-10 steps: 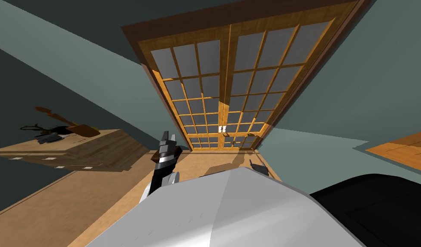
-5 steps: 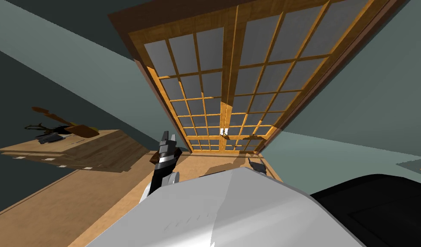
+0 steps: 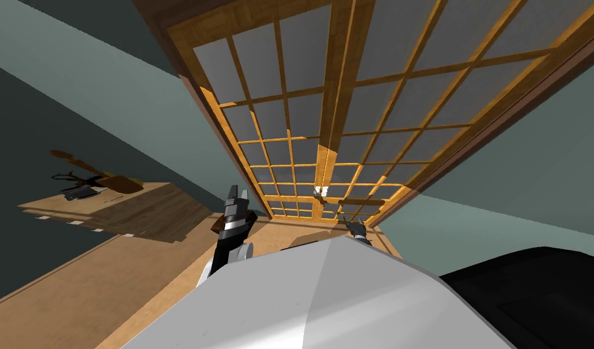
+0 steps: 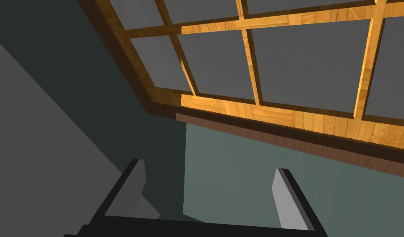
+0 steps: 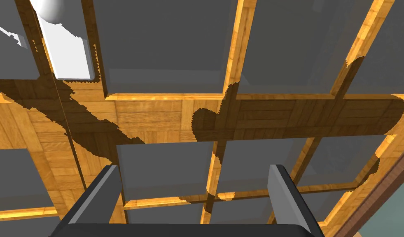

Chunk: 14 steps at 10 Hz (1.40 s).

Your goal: Pull the door open

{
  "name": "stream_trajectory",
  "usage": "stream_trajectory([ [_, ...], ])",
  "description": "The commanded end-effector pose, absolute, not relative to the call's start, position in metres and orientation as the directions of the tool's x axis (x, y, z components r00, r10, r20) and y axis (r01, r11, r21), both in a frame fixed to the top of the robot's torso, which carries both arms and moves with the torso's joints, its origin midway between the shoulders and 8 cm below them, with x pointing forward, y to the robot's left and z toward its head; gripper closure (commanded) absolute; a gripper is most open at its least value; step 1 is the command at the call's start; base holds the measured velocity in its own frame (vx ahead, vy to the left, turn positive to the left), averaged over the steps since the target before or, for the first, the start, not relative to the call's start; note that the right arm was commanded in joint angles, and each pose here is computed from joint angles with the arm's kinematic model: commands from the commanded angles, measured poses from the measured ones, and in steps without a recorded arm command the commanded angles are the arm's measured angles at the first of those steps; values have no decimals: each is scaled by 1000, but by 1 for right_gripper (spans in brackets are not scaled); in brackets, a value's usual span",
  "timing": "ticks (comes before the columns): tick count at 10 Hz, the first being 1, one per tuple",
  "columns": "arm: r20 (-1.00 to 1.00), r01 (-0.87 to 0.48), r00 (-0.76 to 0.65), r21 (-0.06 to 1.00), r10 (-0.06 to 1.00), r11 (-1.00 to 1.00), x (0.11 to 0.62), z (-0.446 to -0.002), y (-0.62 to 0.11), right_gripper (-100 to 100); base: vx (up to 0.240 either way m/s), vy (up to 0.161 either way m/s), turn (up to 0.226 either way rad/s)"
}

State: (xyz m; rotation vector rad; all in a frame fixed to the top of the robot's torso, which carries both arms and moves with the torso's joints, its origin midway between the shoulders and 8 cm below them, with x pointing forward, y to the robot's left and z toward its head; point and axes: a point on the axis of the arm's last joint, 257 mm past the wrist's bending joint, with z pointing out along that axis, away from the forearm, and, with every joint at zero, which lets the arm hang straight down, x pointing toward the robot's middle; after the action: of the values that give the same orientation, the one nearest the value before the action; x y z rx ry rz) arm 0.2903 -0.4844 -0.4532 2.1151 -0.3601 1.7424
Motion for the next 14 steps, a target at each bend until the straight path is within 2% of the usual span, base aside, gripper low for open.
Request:
stream_trajectory([
  [1,984,-414,172,107,38,-904,305,-447,-479,-100,159,-8,81],
  [9,1000,-342,21,25,19,-940,383,-402,-432,-100,180,-26,94],
  [10,999,-348,34,31,20,-937,377,-407,-436,-100,93,-18,27],
  [11,999,-348,34,31,20,-937,377,-407,-436,100,-10,5,-8],
  [14,999,-348,34,31,20,-937,377,-407,-436,100,-24,14,9],
])
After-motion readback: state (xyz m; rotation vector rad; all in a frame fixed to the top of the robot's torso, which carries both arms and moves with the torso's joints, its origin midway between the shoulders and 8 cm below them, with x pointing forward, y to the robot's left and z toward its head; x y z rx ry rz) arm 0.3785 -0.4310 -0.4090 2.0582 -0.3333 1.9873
